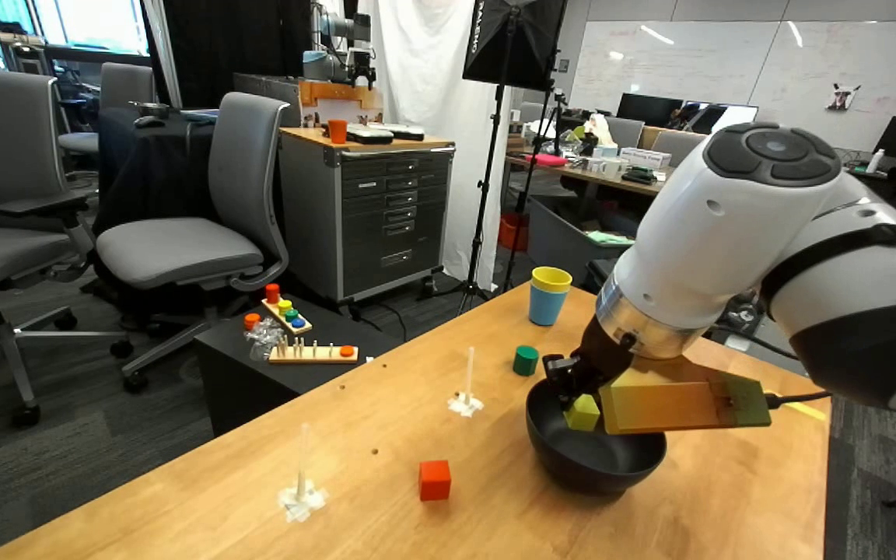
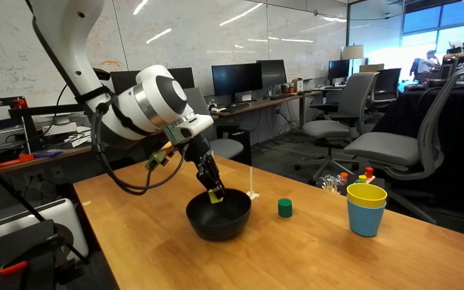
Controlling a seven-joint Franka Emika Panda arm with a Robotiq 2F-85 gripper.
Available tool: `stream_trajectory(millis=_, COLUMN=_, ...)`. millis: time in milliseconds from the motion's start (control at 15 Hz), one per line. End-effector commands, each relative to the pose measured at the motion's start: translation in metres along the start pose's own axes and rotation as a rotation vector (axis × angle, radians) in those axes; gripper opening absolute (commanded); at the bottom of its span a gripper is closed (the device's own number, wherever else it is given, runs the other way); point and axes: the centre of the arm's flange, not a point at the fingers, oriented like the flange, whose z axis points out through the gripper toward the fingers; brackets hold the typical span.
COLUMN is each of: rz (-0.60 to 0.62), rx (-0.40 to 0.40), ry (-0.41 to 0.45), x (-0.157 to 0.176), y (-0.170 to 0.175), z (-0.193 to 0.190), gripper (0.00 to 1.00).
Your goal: Put the blocks into the bowl
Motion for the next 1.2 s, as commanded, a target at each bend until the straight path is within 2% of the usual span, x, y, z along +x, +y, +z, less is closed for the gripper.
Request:
stream_trajectory(millis=0, rz=0.024, rx=0.020, ry=-0.010, x=-0.007, y=0.004, z=0.014, gripper=0.09)
stream_trajectory(millis=400, rz=0.020, rx=0.010, ry=-0.026, x=-0.014, y=0.008, z=0.024, gripper=0.12)
stream_trajectory(millis=467, rz=0.020, rx=0.009, ry=-0.028, x=-0.014, y=0.008, z=0.025, gripper=0.16)
stream_trajectory(millis=533, rz=0.021, rx=0.007, ry=-0.029, x=-0.014, y=0.009, z=0.026, gripper=0.21)
stream_trajectory(millis=600, rz=0.023, rx=0.006, ry=-0.030, x=-0.014, y=0.009, z=0.026, gripper=0.57)
stream_trajectory(millis=733, rz=0.023, rx=0.004, ry=-0.031, x=-0.013, y=0.009, z=0.027, gripper=0.64)
stream_trajectory(millis=1000, rz=0.024, rx=0.005, ry=-0.033, x=-0.013, y=0.009, z=0.026, gripper=0.96)
stream_trajectory(millis=1133, rz=0.027, rx=0.005, ry=-0.032, x=-0.011, y=0.009, z=0.025, gripper=1.00)
